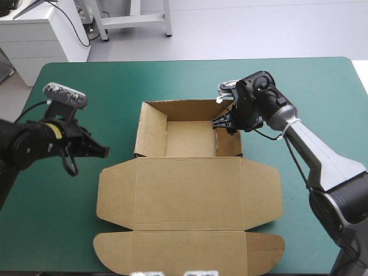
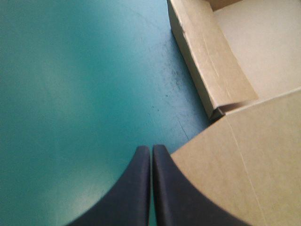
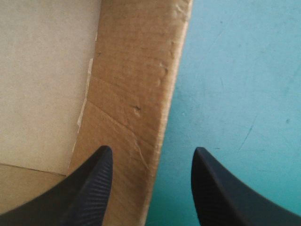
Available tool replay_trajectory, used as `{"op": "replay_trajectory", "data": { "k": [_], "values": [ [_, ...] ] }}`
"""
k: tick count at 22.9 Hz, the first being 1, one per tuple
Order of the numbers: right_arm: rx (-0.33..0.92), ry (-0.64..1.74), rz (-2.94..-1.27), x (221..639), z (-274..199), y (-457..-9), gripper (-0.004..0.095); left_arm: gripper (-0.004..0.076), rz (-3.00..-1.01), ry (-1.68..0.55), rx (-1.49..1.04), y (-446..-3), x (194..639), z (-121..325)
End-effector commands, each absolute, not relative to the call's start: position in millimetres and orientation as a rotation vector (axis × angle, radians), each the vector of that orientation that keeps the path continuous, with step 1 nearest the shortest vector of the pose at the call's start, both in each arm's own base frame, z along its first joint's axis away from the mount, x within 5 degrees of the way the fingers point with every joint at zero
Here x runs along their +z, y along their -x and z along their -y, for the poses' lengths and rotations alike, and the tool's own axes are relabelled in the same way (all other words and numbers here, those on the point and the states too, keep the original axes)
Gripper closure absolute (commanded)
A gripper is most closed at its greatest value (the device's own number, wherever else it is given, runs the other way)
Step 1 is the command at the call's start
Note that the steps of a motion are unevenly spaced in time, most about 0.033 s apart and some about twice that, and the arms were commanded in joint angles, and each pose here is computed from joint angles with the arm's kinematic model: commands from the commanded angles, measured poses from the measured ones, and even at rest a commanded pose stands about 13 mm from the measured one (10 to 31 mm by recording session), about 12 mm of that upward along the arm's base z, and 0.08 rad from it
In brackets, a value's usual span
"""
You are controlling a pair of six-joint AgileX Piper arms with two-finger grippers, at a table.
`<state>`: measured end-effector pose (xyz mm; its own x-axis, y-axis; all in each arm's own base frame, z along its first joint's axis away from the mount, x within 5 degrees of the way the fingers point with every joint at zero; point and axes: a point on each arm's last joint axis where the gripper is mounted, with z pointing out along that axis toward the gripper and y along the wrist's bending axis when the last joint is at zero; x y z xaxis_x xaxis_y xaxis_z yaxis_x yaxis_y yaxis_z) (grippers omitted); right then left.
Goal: Fold the box
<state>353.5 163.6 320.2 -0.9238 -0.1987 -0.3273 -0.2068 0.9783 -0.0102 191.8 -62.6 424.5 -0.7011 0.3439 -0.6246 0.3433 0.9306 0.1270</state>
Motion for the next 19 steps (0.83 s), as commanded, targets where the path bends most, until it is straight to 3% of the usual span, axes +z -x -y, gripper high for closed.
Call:
{"op": "replay_trajectory", "data": {
  "k": [1,4,9,15,19],
  "values": [
    [0.064,0.281,-2.764,332.2,-163.0,-351.4,0.0424,0.0731,-2.267,-0.452,-0.048,-157.5,413.5,51.7],
    [0.054,0.286,-2.811,313.8,-167.8,-359.5,0.0432,0.0731,-2.305,-0.466,-0.111,-127.3,379.0,45.1],
    [0.031,0.297,-2.861,292.2,-172.3,-368.4,0.0642,0.0731,-2.332,-0.525,-0.116,-79.8,319.1,29.2],
    [0.035,0.300,-2.853,288.8,-173.7,-371.2,0.0740,0.0731,-2.317,-0.449,-0.153,-59.6,300.1,21.6],
    [0.041,0.290,-2.845,289.1,-174.1,-371.9,0.0920,0.0731,-2.282,-0.442,-0.159,-52.5,295.9,18.9]
  ]
}}
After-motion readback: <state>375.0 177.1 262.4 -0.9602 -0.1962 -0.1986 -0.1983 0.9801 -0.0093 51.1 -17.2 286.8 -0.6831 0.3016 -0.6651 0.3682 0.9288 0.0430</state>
